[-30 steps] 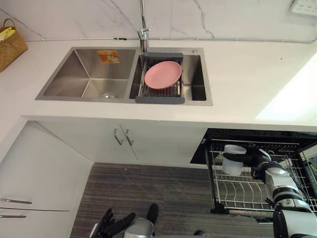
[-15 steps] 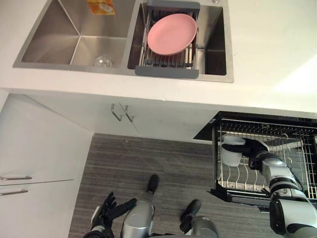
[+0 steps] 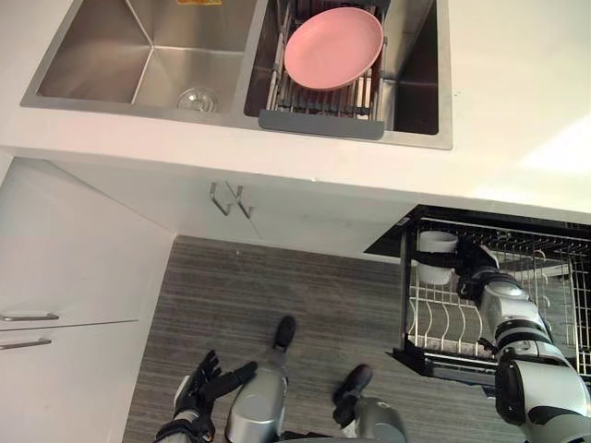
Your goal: Walk over to the sink, pick up the cup, carry it to the dishwasher, place the cup inside the dishwasher, then close the dishwasher door
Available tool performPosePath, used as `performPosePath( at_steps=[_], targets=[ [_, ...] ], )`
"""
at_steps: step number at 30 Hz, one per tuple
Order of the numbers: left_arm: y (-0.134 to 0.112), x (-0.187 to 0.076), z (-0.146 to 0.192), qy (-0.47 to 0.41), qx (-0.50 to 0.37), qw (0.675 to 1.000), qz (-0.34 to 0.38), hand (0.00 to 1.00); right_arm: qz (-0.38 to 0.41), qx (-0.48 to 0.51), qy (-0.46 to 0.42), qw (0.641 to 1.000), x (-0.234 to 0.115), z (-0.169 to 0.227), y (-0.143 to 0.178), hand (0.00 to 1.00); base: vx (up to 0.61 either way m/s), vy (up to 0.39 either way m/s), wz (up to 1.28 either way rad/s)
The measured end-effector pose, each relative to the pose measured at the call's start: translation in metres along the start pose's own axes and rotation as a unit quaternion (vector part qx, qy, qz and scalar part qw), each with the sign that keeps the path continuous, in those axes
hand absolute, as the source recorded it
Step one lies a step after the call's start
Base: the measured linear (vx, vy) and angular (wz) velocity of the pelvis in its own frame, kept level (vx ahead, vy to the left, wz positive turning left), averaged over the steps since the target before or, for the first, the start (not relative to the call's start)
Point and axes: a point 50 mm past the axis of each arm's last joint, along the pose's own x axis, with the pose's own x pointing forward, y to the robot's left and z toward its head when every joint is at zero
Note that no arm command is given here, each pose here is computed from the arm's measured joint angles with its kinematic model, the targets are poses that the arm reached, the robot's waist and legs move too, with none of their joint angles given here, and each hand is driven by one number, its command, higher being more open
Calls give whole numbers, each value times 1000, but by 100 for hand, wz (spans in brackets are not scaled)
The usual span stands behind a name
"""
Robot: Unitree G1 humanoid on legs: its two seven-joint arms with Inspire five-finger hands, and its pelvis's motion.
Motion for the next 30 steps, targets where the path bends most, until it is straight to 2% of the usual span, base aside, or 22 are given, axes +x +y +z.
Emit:
performPosePath(
  at_steps=[13, 24, 26, 30],
  targets=[
    [13, -4, -9, 28, 18, 999, 29, 100, 29, -21, -23, 999, -22, -25, -4, 100, -2, 6, -10],
    [22, -15, -33, 50, -1, 995, 86, 100, 127, 10, -100, 987, -58, -27, 46, 100, 13, -15, -20],
    [27, -22, -41, 51, -14, 992, 112, 100, 155, 31, -123, 980, -68, -25, 58, 100, -1, -23, -24],
    [35, -36, -56, 48, -55, 983, 169, 100, 191, 107, -132, 967, -101, -48, 72, 100, -22, -36, 4]
  ],
)
